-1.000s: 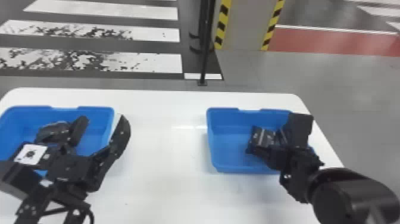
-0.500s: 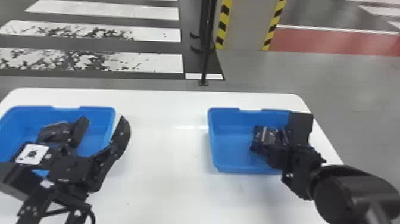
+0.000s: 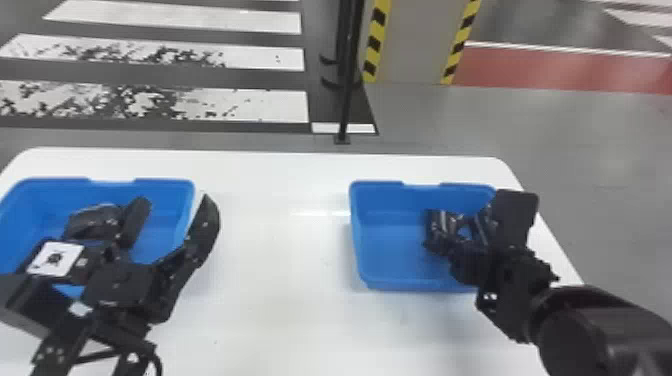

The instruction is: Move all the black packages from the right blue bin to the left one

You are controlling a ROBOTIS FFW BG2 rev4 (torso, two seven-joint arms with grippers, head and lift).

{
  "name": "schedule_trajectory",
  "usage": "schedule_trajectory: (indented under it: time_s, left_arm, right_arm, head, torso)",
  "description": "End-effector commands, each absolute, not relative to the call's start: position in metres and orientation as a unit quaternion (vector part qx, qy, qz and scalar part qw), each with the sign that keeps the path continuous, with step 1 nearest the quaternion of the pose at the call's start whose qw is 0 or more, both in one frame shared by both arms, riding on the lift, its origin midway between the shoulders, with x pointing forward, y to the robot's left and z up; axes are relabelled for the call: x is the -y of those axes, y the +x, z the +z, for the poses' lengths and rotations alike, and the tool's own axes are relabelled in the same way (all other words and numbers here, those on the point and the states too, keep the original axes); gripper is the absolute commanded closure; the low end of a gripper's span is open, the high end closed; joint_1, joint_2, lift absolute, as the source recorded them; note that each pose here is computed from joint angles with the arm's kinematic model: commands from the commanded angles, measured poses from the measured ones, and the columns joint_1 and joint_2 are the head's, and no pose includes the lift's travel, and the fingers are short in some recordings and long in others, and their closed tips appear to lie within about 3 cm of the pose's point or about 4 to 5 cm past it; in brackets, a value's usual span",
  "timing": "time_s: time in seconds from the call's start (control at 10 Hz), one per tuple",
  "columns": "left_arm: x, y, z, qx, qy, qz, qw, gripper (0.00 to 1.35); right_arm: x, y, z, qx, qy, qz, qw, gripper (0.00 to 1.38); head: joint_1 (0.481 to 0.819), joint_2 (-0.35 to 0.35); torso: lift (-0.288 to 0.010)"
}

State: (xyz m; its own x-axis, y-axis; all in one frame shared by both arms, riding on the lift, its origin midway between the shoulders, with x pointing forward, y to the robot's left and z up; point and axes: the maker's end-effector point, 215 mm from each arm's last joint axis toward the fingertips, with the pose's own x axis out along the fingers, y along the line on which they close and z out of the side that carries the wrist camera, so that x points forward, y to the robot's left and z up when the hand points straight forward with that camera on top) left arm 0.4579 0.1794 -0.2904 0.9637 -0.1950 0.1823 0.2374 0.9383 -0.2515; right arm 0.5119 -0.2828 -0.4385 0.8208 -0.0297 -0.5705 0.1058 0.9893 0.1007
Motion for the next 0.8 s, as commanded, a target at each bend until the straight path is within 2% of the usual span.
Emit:
schedule_trajectory:
  time_s: [0.0,0.2,0.4,0.6,0.7]
  left_arm:
    - [-0.180,0.458,-0.290,0.079,-0.140,-0.110,0.981,0.24]
    - [-0.178,0.458,-0.288,0.081,-0.158,-0.110,0.978,0.24]
    - [-0.179,0.459,-0.294,0.073,-0.196,-0.107,0.972,0.24]
    - [-0.175,0.460,-0.292,0.074,-0.237,-0.109,0.963,0.24]
    - [-0.160,0.459,-0.292,0.066,-0.274,-0.122,0.952,0.24]
  right_arm:
    - [0.277,0.510,-0.427,-0.281,0.079,-0.021,0.956,1.26]
    - [0.279,0.513,-0.405,-0.249,0.100,0.018,0.963,1.25]
    - [0.276,0.523,-0.376,-0.197,0.159,0.125,0.959,1.25]
    - [0.238,0.517,-0.338,-0.156,0.164,0.218,0.949,1.25]
    - [0.198,0.514,-0.318,-0.137,0.169,0.281,0.935,1.25]
  head:
    - [0.695,-0.118]
    - [0.695,-0.107]
    - [0.695,-0.098]
    - [0.695,-0.090]
    - [0.695,-0.075]
  torso:
    - [-0.169]
    - [-0.169]
    - [-0.169]
    - [-0.169]
    - [-0.169]
